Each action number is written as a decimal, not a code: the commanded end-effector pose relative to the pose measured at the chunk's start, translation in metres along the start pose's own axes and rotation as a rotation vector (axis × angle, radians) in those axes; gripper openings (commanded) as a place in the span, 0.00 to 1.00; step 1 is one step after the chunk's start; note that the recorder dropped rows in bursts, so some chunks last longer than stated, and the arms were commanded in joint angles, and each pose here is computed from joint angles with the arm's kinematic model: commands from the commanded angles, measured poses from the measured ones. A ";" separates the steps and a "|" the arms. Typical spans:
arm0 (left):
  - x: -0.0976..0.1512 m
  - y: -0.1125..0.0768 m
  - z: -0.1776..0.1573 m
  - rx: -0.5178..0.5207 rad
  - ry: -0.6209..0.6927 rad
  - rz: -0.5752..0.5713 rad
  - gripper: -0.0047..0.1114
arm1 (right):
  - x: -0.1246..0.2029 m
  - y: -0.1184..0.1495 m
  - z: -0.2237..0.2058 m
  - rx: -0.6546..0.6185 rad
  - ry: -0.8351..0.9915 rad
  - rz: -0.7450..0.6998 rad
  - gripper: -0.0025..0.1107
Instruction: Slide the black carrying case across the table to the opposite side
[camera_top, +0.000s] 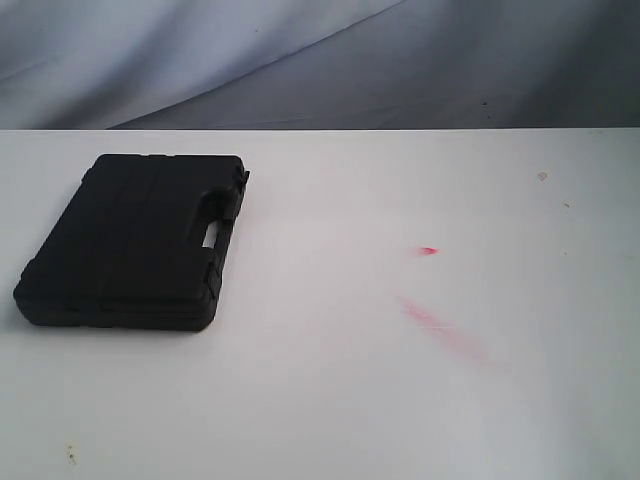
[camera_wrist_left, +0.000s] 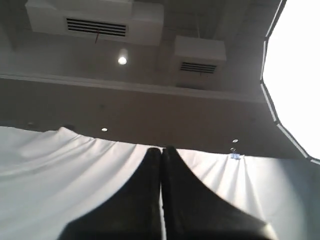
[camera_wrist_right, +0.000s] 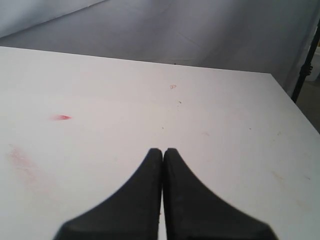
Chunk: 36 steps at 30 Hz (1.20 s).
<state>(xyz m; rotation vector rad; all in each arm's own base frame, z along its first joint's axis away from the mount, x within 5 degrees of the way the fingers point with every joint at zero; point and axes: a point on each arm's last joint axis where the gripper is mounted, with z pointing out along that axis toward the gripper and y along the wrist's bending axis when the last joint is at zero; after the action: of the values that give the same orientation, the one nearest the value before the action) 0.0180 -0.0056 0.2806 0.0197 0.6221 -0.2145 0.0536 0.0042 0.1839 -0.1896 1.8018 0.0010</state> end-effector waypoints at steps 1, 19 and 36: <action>-0.002 -0.002 -0.001 0.027 -0.026 -0.113 0.04 | 0.000 0.000 0.000 -0.003 -0.001 0.004 0.02; -0.082 -0.006 0.130 -0.040 1.053 0.115 0.04 | 0.000 0.000 0.000 -0.003 -0.001 0.004 0.02; 0.064 0.013 0.191 -0.158 1.905 0.018 0.04 | 0.000 0.000 0.000 -0.003 -0.001 0.004 0.02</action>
<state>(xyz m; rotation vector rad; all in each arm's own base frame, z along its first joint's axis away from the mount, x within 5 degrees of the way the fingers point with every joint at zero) 0.1660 -0.0186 0.4076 0.1199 2.4787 -0.0775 0.0536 0.0042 0.1839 -0.1896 1.8018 0.0010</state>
